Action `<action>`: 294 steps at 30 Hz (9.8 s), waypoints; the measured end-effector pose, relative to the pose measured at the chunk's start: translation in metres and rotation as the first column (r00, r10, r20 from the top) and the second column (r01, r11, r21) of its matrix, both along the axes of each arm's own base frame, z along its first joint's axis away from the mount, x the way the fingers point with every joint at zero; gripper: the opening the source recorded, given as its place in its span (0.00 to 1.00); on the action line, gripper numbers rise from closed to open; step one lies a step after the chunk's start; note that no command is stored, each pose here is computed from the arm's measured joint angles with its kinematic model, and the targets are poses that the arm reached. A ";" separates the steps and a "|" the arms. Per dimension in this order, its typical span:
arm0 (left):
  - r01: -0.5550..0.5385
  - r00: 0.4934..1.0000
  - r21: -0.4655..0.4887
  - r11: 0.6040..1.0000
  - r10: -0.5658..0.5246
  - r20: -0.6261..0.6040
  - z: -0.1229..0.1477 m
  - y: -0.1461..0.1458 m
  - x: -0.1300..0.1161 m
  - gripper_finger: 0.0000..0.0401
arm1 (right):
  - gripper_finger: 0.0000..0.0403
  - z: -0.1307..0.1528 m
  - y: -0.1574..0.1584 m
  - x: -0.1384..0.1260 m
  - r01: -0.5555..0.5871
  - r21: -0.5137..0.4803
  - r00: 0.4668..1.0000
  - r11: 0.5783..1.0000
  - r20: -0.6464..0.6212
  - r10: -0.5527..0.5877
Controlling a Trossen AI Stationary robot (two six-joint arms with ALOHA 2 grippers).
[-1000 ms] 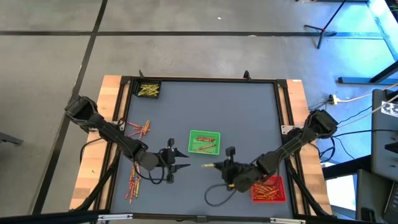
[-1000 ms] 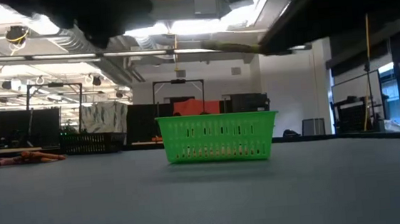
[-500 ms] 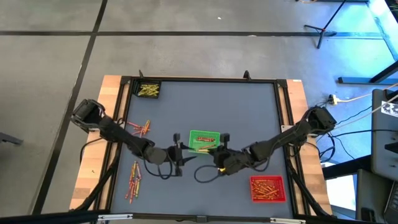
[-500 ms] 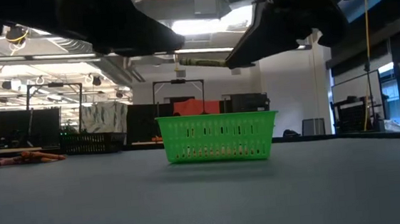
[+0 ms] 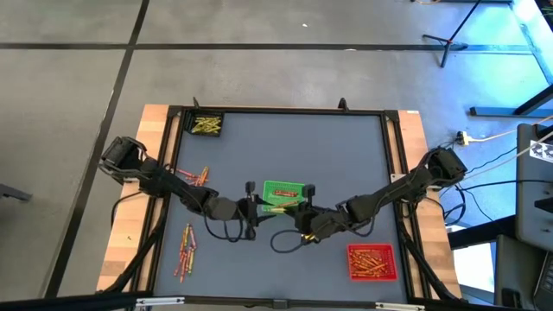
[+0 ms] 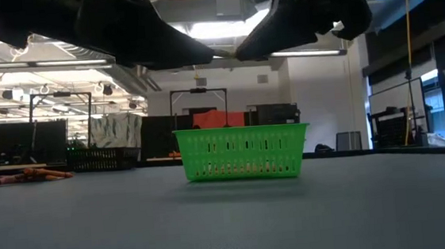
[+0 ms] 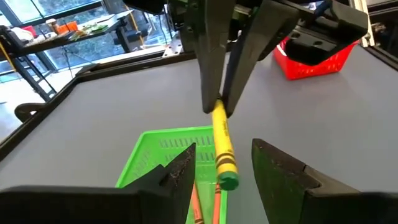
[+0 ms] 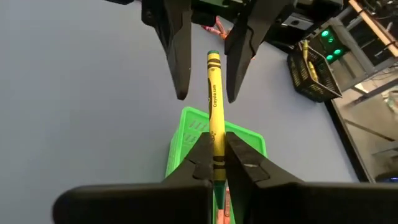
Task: Sort crayons
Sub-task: Put the green crayon into the black bin, then put the orange crayon into the red bin
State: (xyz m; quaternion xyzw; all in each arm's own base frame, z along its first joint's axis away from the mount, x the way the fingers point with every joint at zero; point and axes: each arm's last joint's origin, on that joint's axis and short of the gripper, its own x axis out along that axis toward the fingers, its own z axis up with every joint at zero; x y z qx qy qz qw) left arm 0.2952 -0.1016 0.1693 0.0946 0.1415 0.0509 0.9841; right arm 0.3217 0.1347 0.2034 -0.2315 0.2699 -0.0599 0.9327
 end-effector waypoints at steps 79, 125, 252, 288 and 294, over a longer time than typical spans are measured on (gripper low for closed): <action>-0.903 0.264 0.188 0.386 0.845 -0.466 0.052 0.199 -0.148 0.02 | 0.35 -0.072 0.022 -0.100 -0.248 0.488 0.961 0.837 0.232 0.149; -0.936 0.331 -0.081 0.343 0.775 -0.539 0.050 0.248 -0.167 0.31 | 0.35 -0.073 0.021 -0.100 -0.222 0.459 0.964 0.860 0.234 0.124; -0.908 0.210 -0.031 0.417 0.392 -0.896 -0.028 0.148 -0.109 0.04 | 0.35 -0.074 0.018 -0.100 -0.181 0.406 0.969 0.896 0.231 0.091; 0.101 0.994 -0.161 0.982 -0.107 -0.031 0.009 -0.030 0.008 0.04 | 0.57 -0.010 0.007 -0.038 -0.268 0.422 0.901 0.866 0.428 0.071; 0.145 0.988 -0.090 0.985 -0.139 0.071 0.011 -0.034 0.023 0.04 | 0.54 -0.005 0.009 -0.036 -0.294 0.404 0.891 0.866 0.443 0.095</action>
